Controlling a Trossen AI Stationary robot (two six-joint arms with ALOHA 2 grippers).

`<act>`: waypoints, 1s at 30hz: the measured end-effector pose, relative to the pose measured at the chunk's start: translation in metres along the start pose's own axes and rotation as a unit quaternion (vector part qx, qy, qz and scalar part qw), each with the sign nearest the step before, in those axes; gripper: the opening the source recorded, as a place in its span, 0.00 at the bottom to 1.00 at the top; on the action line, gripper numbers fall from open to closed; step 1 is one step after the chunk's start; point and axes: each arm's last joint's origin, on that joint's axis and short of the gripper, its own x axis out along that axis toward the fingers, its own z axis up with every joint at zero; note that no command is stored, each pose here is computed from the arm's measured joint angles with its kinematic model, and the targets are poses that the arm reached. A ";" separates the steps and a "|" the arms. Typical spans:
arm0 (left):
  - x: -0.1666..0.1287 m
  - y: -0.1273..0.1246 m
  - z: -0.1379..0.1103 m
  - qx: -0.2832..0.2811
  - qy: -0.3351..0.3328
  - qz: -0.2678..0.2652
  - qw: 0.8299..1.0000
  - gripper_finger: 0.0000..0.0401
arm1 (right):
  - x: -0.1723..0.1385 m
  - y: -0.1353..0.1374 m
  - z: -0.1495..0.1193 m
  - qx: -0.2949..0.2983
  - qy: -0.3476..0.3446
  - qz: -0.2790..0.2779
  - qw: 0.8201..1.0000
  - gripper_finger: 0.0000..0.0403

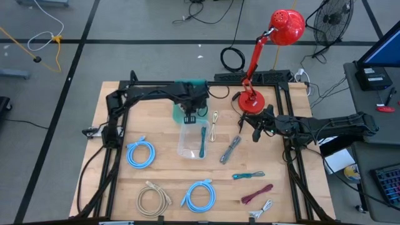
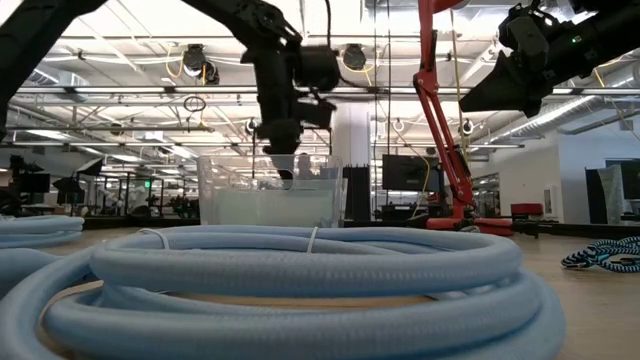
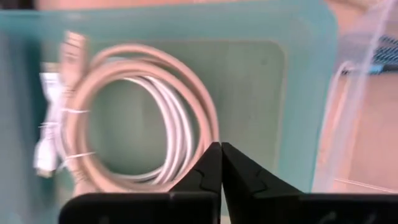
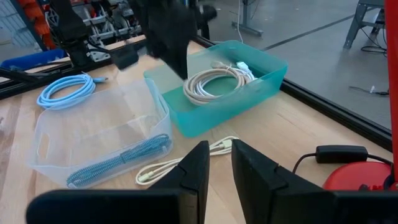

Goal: Pick & Place USB Port
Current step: Put the white black tied USB cable into the transparent bin

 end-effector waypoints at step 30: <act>-0.120 -0.171 -0.016 0.073 -0.080 -0.120 0.987 0.16 | 0.000 -0.001 -0.003 -0.012 0.016 -0.001 1.000 0.15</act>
